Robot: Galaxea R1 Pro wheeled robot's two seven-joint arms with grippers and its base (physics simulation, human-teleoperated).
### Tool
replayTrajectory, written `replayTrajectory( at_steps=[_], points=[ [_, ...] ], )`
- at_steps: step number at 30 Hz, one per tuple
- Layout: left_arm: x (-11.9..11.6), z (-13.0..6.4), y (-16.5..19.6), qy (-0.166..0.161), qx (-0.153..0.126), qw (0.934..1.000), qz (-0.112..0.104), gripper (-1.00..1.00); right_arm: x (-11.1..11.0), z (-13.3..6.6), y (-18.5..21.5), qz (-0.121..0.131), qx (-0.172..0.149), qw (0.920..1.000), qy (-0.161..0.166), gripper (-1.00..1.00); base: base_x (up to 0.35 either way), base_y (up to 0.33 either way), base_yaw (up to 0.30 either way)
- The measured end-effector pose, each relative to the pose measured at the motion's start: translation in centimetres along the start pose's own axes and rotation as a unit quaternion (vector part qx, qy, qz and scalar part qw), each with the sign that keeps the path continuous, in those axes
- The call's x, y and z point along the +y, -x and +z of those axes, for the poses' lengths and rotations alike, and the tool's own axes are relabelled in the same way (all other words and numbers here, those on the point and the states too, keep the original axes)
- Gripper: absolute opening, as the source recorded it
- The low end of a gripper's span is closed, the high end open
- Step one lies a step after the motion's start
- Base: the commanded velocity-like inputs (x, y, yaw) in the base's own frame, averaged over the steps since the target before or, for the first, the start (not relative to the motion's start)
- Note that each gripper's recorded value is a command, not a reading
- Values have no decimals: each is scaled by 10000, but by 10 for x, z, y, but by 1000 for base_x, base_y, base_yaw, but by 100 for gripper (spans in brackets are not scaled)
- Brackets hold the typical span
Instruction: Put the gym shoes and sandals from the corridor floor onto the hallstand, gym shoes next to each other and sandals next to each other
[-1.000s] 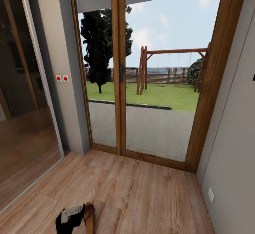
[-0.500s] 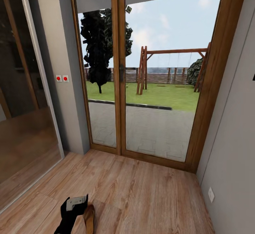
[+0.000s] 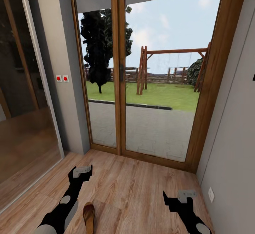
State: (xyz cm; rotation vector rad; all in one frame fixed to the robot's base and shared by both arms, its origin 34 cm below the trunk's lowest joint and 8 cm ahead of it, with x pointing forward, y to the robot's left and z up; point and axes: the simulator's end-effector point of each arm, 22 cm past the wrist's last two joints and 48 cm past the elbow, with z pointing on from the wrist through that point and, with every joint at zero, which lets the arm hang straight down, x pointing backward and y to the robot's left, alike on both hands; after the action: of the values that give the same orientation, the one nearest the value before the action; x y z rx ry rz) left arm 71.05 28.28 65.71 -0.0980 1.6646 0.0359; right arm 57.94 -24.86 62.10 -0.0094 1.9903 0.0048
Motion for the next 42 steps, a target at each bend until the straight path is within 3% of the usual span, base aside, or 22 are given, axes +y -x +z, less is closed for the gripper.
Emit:
replayTrajectory(
  at_steps=[14,37,42],
  points=[
    [0,0,0,-2,-6,10000,1,100,1,-10,12,-6,463,9989,17,100,0,0,0],
    [2,-2,5,9,-163,9999,16,100,-1,-11,17,-23,433,9991,7,100,0,0,0],
    [3,-2,-9,11,-131,9999,17,100,-1,-8,9,-25,407,9992,4,100,0,0,0]
  ],
)
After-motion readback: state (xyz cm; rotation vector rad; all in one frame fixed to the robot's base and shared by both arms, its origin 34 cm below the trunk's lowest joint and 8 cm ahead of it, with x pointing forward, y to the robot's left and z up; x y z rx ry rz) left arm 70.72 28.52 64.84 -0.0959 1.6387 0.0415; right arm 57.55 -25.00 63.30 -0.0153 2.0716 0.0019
